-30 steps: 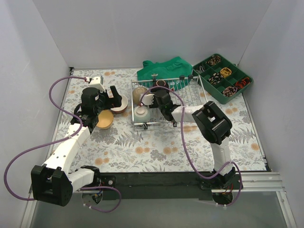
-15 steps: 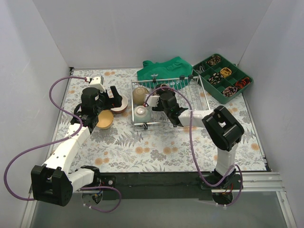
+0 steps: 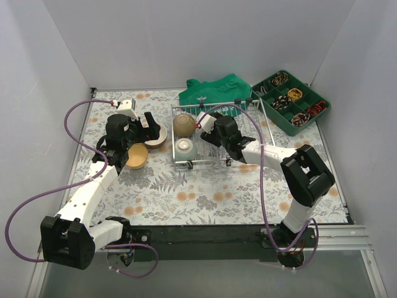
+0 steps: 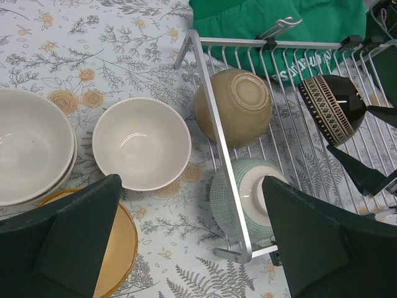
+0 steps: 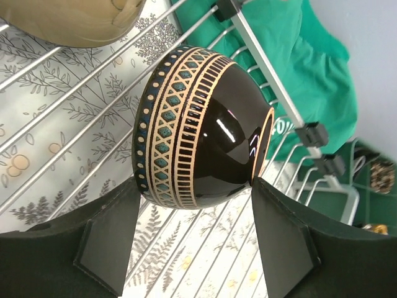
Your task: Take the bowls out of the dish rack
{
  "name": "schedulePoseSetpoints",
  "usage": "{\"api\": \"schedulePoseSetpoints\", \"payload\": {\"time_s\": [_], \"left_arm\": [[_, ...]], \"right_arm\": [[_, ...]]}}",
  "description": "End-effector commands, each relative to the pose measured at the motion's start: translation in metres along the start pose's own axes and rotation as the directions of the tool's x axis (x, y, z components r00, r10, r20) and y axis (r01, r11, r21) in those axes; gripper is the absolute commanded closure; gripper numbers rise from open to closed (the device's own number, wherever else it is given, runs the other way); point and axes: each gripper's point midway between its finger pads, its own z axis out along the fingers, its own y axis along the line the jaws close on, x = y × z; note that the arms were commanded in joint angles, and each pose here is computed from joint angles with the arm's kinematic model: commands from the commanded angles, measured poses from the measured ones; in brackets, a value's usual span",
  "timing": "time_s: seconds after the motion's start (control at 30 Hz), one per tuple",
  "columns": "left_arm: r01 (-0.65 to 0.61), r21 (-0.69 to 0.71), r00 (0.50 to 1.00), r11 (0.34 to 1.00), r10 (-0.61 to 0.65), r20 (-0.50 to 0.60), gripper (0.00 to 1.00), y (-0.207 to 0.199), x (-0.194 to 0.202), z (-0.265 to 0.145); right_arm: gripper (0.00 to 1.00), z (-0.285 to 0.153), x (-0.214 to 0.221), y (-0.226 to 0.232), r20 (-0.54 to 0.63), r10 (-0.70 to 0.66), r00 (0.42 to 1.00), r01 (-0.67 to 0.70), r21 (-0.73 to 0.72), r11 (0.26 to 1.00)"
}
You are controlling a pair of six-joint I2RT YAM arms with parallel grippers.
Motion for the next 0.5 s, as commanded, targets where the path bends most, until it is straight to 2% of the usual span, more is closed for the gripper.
{"api": "schedulePoseSetpoints", "payload": {"time_s": [0.0,0.27,0.47], "left_arm": [[-0.005,0.029,1.0,1.0,0.005,0.018,0.02,-0.006,-0.003,-0.004],[-0.005,0.035,1.0,0.999,0.005,0.014,0.02,-0.007,-0.002,-0.004],[-0.007,0.037,1.0,0.999,0.006,0.018,0.02,-0.007,-0.003,-0.004]], "right_arm": [[0.73,-0.016,-0.038,-0.028,0.103,0.191,0.976,-0.195,0.026,0.98],[0.78,-0.027,-0.041,-0.048,0.114,0.352,0.929,-0.356,0.016,0.934],[0.81,-0.033,-0.037,-0.068,0.135,0.516,0.846,-0.518,-0.016,0.855]]}}
